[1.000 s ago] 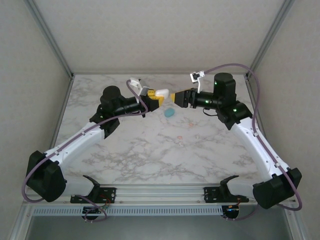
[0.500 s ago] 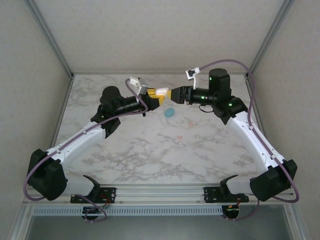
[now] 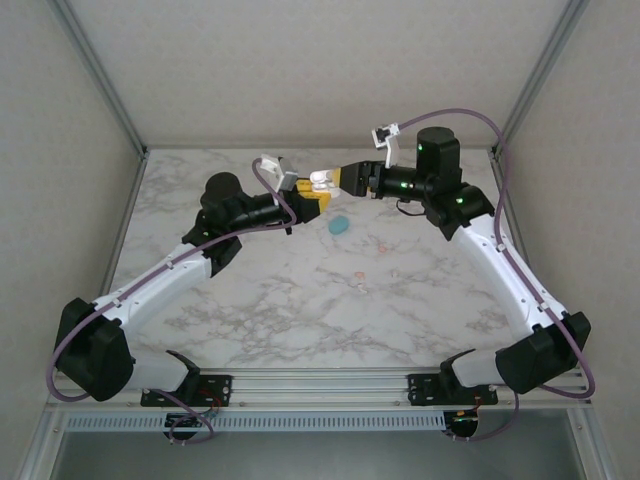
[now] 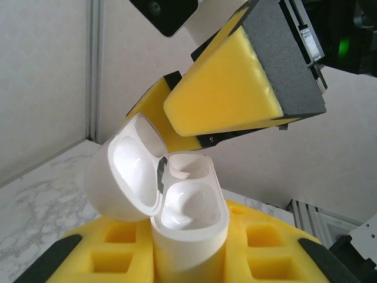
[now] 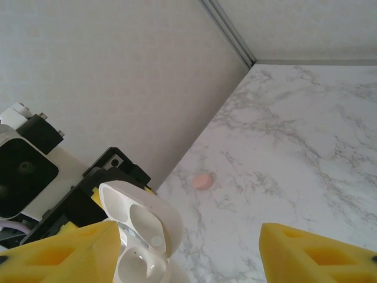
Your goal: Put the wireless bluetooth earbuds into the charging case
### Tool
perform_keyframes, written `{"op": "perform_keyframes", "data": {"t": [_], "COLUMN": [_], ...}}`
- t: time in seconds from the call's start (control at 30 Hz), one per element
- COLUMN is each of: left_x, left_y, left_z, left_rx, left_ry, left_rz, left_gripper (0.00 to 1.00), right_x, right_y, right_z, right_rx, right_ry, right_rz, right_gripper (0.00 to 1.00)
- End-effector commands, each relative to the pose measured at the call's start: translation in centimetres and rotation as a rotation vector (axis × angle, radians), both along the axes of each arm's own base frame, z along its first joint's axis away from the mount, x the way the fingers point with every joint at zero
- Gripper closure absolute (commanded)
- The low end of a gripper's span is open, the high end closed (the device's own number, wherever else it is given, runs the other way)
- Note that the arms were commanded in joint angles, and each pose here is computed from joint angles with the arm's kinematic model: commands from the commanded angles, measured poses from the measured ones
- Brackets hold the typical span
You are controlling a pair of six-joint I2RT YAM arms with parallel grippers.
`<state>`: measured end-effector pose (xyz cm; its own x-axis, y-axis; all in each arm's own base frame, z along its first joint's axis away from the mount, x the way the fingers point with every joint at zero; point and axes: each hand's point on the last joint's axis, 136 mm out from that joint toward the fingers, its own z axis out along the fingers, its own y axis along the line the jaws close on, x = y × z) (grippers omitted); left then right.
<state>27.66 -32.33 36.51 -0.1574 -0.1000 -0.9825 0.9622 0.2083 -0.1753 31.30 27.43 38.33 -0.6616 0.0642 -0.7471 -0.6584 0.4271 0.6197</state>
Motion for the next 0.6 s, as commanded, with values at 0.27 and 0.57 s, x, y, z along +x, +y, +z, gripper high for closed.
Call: {"op": "perform_keyframes", "data": {"t": [0.27,0.57], "left_x": [1.4,1.8], "left_y": [1.4,2.3], "left_z": [-1.6,-1.9], "left_rx": [0.032,0.035], "left_ry": [-0.028,-0.020], "left_rz": [0.166,0.227], "left_gripper": [1.00,1.00], "right_x": [0.4,1.4], "right_y": [-9.6,-17.5], "right_z": [-0.1,-21.5], "right_rx": [-0.160,-0.469], "right_ry": [-0.072,0.613], "right_rz": [-0.456,-0.639], "right_gripper": [0.35,0.55]}}
